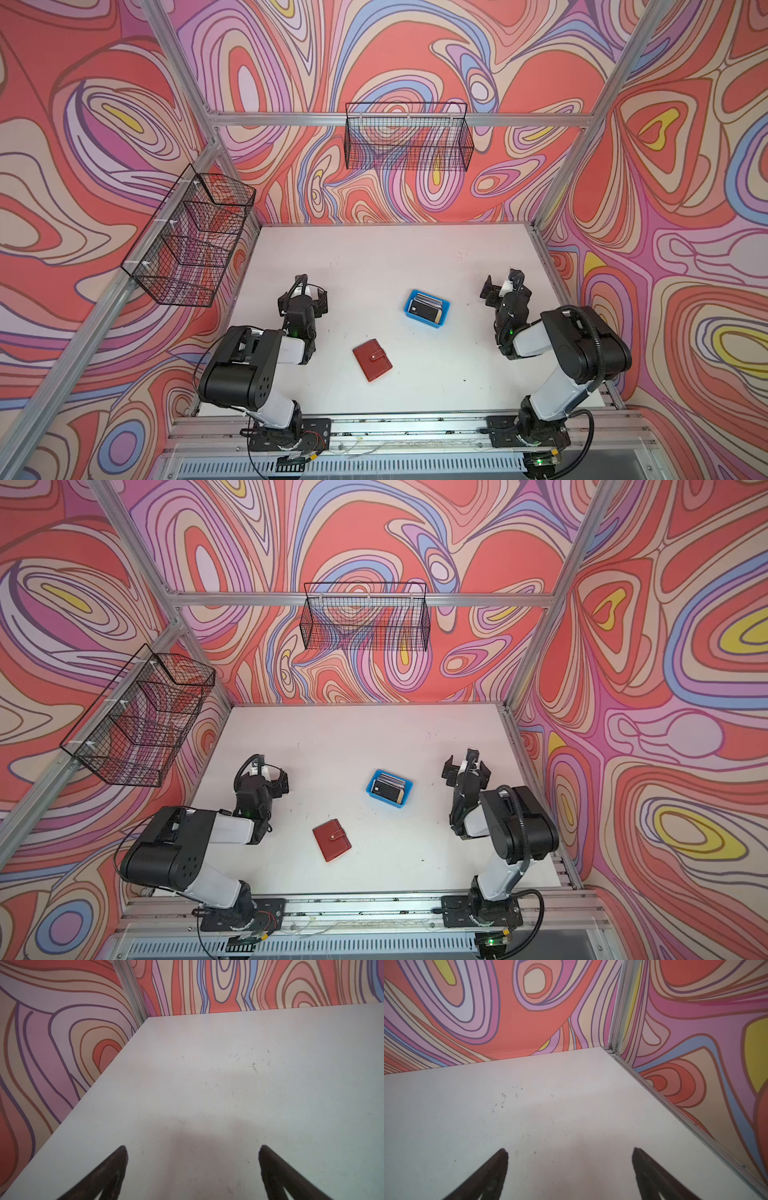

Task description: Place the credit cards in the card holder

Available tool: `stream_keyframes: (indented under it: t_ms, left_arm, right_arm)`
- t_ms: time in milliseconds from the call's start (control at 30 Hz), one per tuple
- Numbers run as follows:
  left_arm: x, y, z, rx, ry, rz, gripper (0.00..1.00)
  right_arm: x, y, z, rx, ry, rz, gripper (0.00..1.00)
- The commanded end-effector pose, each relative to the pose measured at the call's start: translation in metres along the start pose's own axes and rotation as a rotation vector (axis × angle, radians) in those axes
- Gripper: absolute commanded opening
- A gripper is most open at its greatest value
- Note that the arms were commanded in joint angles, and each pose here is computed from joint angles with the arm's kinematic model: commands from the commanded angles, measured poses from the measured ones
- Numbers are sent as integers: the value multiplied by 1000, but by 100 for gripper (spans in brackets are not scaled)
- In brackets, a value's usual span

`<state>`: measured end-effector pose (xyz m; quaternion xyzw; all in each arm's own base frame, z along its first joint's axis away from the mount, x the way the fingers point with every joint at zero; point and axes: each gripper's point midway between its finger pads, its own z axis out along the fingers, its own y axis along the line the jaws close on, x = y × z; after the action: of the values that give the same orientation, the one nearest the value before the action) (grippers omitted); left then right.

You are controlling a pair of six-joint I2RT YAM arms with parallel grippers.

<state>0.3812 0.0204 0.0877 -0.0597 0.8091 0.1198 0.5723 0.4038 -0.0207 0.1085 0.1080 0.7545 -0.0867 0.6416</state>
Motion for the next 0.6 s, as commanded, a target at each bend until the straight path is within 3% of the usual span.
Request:
stream_keyframes:
  t_ms: [0,567]
  left_arm:
    - [-9,2,3,-3,-23,-17,100]
    - [-10,1,3,-2,-24,-16,100]
  right_arm:
    - [-3,-1,2,5,-12,-4,98]
    - [-4,-1,2,4,-14,-4,98]
